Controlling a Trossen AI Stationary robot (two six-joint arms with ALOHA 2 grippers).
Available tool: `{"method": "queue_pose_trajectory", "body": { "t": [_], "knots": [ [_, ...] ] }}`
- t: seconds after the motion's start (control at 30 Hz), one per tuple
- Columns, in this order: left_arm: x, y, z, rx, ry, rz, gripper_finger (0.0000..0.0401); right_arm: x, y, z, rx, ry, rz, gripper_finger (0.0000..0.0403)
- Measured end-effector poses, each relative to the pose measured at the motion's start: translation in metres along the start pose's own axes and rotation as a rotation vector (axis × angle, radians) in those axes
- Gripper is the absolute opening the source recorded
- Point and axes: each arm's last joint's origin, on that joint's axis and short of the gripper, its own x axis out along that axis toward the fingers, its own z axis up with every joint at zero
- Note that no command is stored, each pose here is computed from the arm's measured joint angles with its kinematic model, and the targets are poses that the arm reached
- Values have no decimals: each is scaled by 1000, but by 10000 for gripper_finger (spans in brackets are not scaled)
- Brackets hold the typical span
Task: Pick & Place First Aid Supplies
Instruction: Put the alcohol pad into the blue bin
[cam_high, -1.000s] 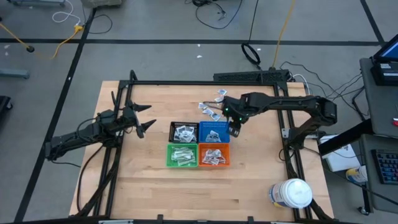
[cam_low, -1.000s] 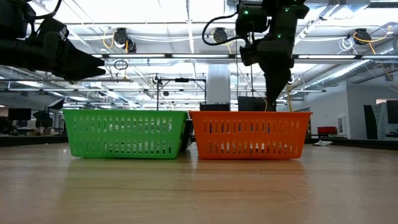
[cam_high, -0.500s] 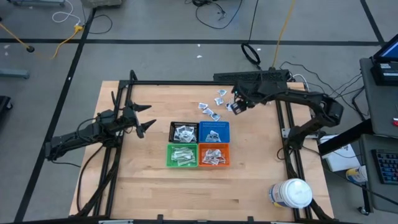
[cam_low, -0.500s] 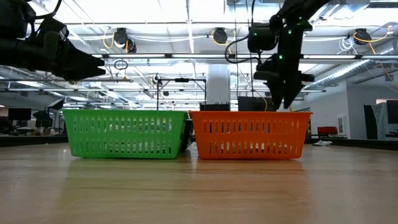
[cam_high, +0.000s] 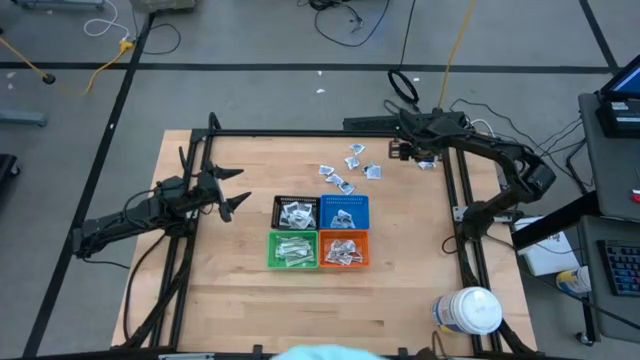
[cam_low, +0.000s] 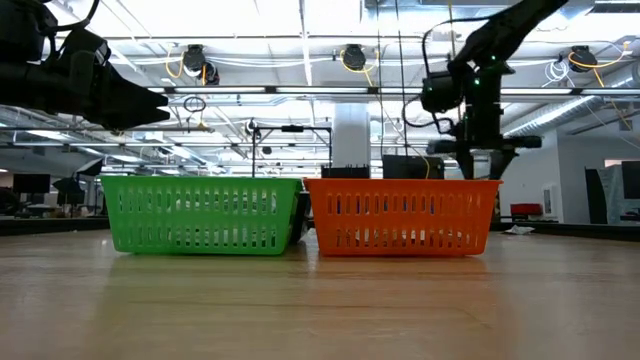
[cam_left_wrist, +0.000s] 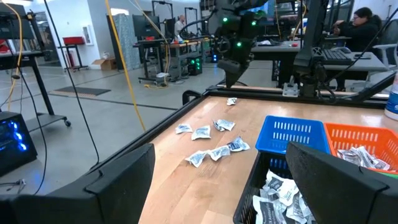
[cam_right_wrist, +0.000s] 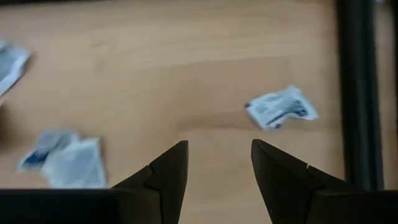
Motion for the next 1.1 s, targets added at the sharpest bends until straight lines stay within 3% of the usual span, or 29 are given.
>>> {"method": "queue_pose_trajectory", "body": {
  "t": [0.5,0.6,0.8,1.1],
  "knots": [
    [0,0,0,0,1,0,365,33,-54,-1,413,56,-132,171],
    [0,0,0,0,0,0,365,42,-61,-5,456,42,-161,171],
    [0,0,0,0,0,0,365,59,-62,-3,520,-7,-108,171],
    [0,0,0,0,1,0,365,77,-57,0,524,-15,-93,171]
  ]
}}
